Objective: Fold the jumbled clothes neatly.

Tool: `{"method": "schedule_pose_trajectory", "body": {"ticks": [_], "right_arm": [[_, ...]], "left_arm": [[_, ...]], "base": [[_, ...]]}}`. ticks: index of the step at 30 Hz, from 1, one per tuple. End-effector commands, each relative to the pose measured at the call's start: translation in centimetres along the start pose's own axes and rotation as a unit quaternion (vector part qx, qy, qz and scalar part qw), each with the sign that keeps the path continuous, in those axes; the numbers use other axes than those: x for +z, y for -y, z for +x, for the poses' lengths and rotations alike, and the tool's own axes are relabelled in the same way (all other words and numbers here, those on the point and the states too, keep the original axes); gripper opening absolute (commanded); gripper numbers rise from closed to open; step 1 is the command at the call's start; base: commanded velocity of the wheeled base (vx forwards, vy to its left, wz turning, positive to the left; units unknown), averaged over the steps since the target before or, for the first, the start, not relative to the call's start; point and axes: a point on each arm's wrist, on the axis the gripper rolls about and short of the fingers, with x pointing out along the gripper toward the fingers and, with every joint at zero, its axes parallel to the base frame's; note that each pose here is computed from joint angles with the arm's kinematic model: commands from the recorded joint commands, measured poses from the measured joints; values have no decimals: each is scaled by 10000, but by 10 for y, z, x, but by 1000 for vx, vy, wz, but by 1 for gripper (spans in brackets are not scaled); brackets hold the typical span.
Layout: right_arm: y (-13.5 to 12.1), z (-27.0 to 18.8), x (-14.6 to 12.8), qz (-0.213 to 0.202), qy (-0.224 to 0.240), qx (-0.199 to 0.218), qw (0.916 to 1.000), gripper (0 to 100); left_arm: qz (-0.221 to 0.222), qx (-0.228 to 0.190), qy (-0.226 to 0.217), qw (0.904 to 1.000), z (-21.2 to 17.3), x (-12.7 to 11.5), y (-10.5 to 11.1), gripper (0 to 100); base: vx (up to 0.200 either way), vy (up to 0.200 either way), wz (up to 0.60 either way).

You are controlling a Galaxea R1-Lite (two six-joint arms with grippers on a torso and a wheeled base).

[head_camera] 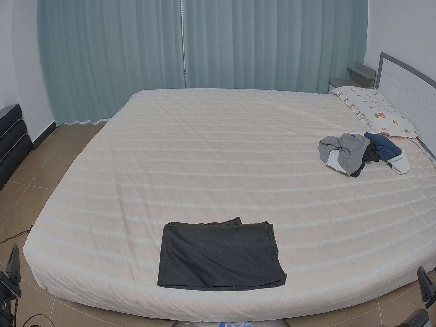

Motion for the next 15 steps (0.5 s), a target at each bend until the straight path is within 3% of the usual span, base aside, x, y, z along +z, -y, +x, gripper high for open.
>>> {"method": "schedule_pose_trajectory", "body": {"ticks": [1, 6, 15], "right_arm": [[0, -11, -1, -25, 287, -335, 9990, 100], [-2, -12, -2, -53, 261, -749, 9968, 100], [-7, -8, -27, -234, 281, -125, 9993, 100]], "left_arm": [[-5, 57, 306, 9995, -18, -15, -10, 100], [9, 203, 315, 9993, -21, -27, -13, 100], [301, 329, 394, 9982, -22, -42, -14, 100]], "base": [[0, 0, 0], [0, 0, 0], [0, 0, 0]]}}
